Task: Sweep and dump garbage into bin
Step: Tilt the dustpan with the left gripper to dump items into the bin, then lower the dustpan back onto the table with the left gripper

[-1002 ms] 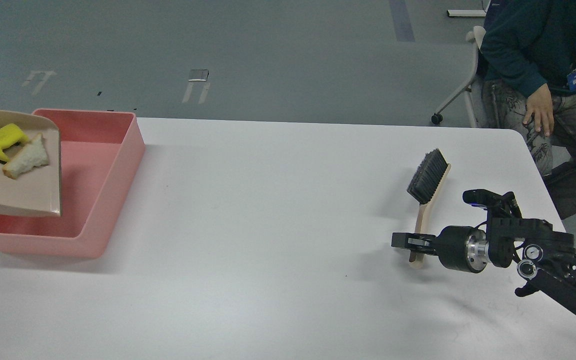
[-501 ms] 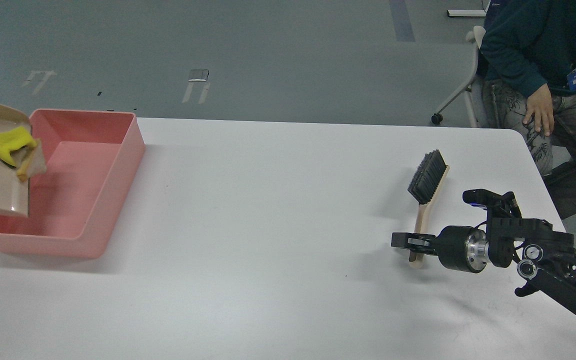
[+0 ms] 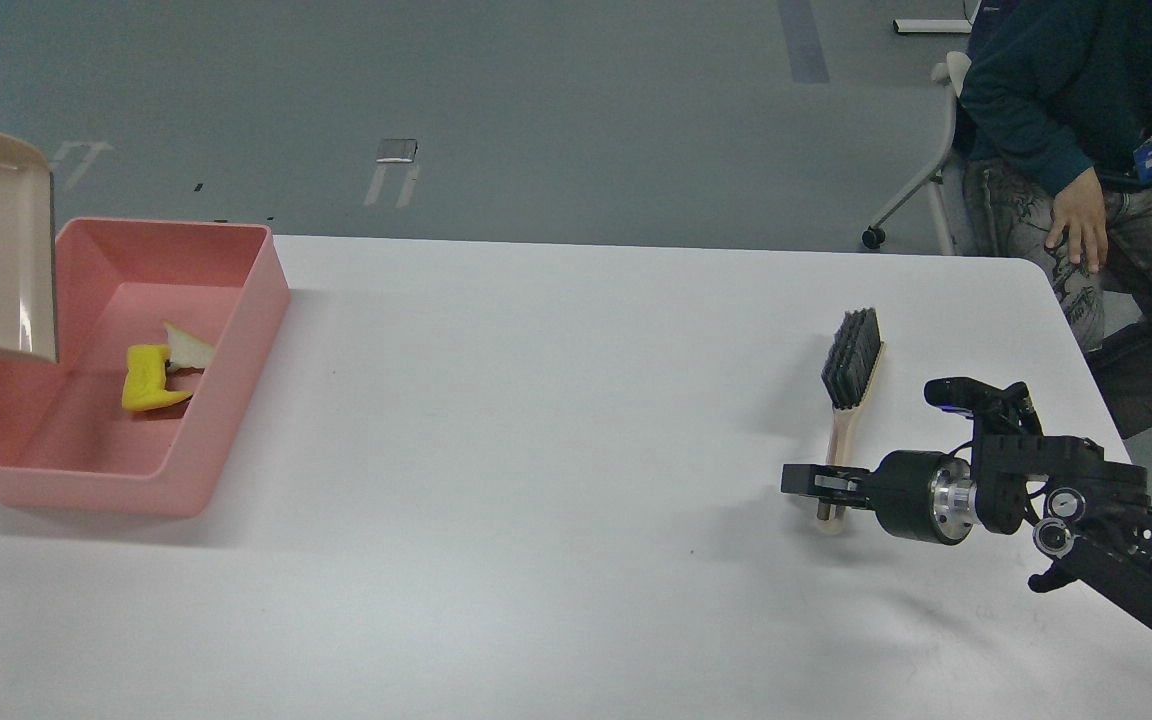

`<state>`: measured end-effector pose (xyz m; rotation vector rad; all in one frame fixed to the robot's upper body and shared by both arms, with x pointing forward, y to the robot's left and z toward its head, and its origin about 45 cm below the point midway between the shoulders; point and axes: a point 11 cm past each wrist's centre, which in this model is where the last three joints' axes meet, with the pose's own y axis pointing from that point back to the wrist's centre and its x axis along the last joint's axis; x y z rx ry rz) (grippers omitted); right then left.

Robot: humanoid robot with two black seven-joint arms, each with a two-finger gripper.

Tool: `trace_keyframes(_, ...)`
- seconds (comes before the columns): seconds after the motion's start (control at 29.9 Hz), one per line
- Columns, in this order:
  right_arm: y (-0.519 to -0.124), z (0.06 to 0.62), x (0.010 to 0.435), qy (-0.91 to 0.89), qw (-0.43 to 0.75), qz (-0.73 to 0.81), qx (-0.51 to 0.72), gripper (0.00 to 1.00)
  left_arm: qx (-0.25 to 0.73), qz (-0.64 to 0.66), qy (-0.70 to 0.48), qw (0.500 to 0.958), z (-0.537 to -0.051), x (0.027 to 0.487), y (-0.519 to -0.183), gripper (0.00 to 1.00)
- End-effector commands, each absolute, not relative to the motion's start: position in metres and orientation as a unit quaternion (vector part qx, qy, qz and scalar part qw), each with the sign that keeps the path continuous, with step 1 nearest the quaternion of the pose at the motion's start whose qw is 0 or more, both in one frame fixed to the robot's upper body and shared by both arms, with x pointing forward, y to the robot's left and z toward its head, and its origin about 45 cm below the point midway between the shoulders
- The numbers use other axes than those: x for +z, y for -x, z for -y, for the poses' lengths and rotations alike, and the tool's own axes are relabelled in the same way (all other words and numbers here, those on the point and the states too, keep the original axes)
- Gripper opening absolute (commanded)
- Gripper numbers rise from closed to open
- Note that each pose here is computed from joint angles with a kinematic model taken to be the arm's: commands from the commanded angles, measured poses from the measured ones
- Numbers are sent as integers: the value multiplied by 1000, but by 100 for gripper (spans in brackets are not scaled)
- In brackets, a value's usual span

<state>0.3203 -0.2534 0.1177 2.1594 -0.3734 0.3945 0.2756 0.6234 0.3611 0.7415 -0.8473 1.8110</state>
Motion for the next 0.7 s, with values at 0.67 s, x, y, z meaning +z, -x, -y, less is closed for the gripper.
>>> trace_keyframes(0.67,-317,254,115,-870,444,148,156,0,719,169,-86,669,-486,312,-343,0)
